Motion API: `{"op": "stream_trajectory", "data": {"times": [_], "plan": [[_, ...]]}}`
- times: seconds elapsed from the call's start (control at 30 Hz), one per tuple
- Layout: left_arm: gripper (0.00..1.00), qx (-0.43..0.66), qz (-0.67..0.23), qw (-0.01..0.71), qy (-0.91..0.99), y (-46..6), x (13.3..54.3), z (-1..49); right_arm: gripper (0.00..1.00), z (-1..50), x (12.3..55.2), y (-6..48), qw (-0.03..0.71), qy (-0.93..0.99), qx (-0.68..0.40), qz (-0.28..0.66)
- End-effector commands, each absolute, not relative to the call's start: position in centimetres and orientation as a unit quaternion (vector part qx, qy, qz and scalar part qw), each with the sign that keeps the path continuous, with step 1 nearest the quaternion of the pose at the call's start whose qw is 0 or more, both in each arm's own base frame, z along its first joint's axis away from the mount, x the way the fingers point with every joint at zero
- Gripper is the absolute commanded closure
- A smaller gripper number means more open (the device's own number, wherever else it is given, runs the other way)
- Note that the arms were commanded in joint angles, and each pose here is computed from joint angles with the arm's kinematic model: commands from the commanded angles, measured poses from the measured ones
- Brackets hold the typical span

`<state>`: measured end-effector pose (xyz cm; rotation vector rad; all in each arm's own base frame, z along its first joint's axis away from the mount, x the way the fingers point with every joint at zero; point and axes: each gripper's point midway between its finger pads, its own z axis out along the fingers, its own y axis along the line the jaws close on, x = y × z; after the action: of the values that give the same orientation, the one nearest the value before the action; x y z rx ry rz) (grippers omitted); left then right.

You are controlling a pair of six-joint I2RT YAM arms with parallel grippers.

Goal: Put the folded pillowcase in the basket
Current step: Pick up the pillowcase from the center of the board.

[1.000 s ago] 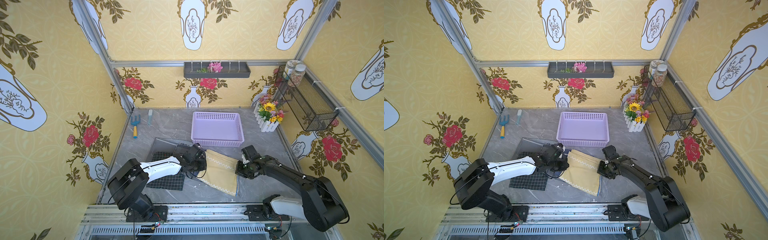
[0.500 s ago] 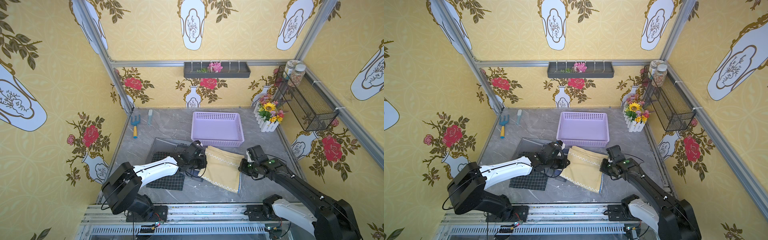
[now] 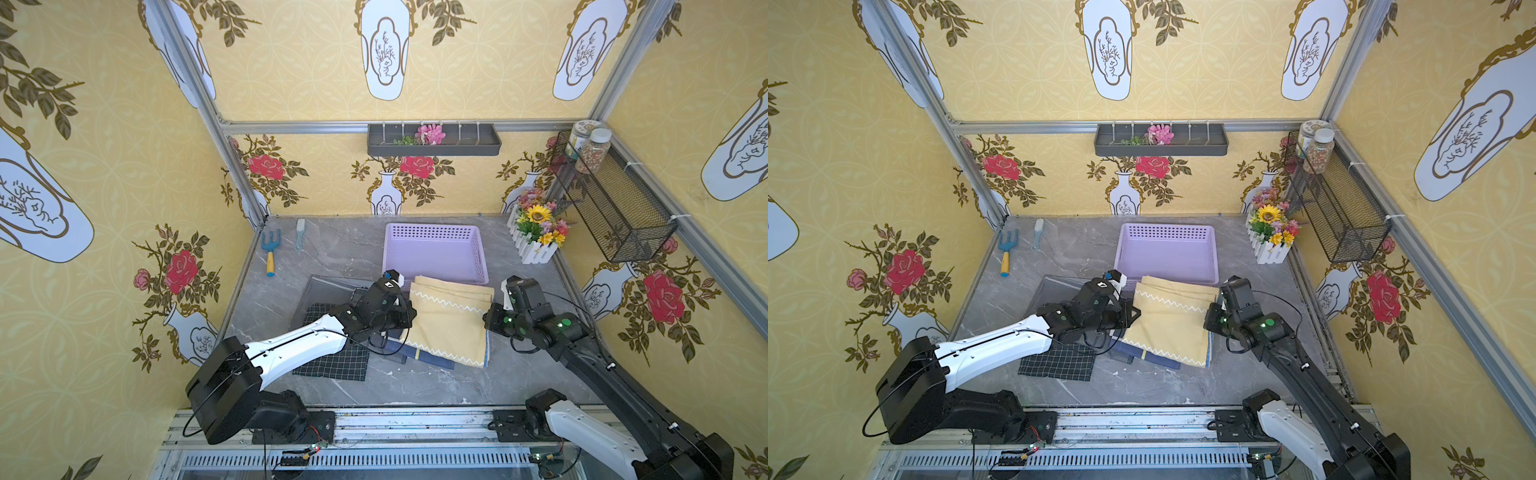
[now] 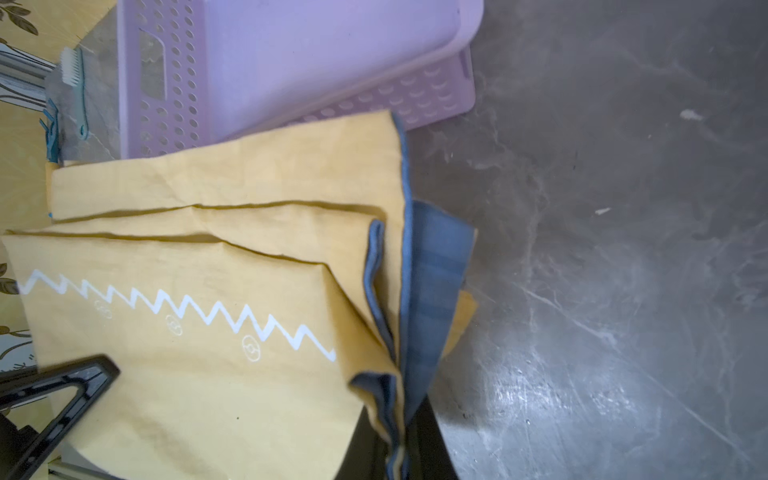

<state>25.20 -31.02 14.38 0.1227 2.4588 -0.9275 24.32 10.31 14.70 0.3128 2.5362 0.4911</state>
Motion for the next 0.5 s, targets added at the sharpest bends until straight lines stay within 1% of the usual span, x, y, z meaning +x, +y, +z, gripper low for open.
{"op": "stream_trajectory", "data": {"times": [0.0,0.23,0.47], "plan": [[1.0,0.041,-0.341,0.289,0.893,-30.8,27.1,15.7,1.0,16.7,26.4,10.2,0.308,0.933,0.09,0.164],[1.0,0.029,-0.35,0.338,0.873,-29.4,31.0,18.5,1.0,19.9,30.7,10.4,0.352,0.923,0.06,0.143],[1.0,0.038,-0.351,0.376,0.857,-29.5,34.1,20.8,1.0,22.4,35.7,10.8,0.38,0.906,0.054,0.177]]}}
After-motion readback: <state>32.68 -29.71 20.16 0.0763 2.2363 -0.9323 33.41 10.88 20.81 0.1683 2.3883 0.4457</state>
